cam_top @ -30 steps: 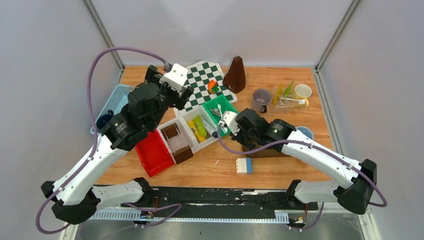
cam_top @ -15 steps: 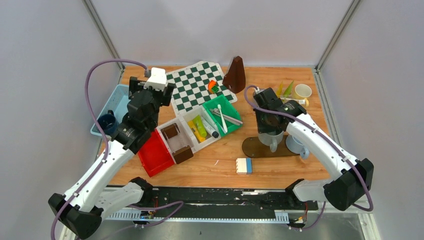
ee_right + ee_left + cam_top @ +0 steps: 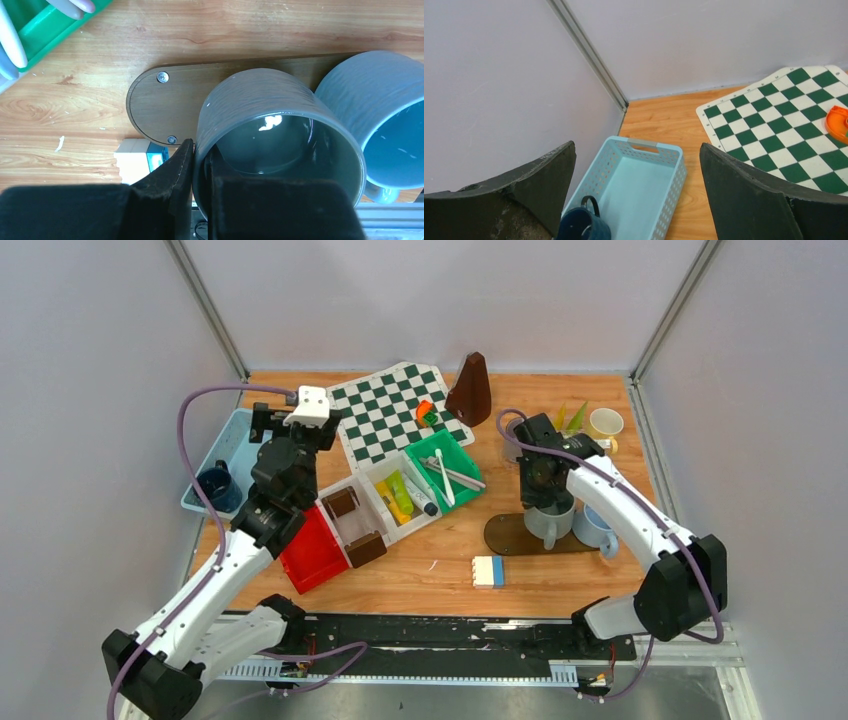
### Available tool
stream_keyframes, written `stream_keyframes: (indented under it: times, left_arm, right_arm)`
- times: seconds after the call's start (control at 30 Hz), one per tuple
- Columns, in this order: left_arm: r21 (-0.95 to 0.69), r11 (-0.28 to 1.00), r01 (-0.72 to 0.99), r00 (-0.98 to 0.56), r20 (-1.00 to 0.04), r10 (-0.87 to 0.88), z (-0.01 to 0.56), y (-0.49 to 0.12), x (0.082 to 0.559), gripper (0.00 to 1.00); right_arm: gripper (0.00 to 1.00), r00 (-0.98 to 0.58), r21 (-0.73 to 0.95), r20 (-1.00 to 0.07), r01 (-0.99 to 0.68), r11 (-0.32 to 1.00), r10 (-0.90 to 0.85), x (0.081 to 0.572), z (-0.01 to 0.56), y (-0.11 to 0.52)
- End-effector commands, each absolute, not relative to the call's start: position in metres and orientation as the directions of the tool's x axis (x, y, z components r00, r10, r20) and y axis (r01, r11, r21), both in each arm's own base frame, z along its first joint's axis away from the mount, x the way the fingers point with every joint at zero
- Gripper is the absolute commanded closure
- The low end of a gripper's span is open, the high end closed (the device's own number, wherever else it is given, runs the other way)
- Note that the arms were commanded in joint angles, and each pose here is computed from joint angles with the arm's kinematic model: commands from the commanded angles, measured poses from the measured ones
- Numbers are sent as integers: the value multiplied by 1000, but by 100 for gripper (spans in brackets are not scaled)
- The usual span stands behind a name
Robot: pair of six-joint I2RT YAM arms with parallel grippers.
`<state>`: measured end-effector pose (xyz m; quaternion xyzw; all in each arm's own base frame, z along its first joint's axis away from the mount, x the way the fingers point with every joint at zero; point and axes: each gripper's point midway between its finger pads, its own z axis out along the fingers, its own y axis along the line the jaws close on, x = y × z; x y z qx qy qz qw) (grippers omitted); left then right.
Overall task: Prepare toiletry sets of a toothbrush and toothpaste on the tray
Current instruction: Place the cup on the tray.
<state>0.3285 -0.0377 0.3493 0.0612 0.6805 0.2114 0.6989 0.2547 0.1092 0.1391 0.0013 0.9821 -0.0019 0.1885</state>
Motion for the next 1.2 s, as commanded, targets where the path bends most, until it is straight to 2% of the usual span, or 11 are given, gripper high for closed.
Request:
stream_keyframes:
  times: [0.0,0.23,0.47,0.67,0.77,0.87,1.03,1.17]
  left_arm:
    - [319,908,-273,84,-932,353,378,-28,321,0]
    - [325,904,-278,93,-928,362,380,-25,319,0]
    - [329,904,-273,96,-926,366,380,-26,319,0]
    - [340,903,-262,99,-921,376,380,-27,319,0]
    - [343,903,-259,100,-920,379,380,-28,319,0]
    - [346,902,-256,99,-919,381,379,-28,320,0]
    - [351,903,-247,101,-918,384,379,-30,320,0]
    - [352,904,-244,101,-918,384,379,-30,320,0]
  right_arm:
    - [100,-906,4,-423,-19,1000,-16,266,139,112]
    - [100,-889,3,-448,-114,993,-101,266,124,114]
    - [100,-829,13,-535,-204,979,-165,267,123,116]
    - [99,-820,-11,-537,-228,974,-198,261,117,109]
    - [92,-820,2,-539,-229,973,-191,258,119,111]
    - [79,-821,14,-537,-237,971,-193,256,122,112]
    - [68,-827,10,-530,-228,974,-189,254,127,111]
    - [57,-825,14,-553,-148,989,-115,262,143,109]
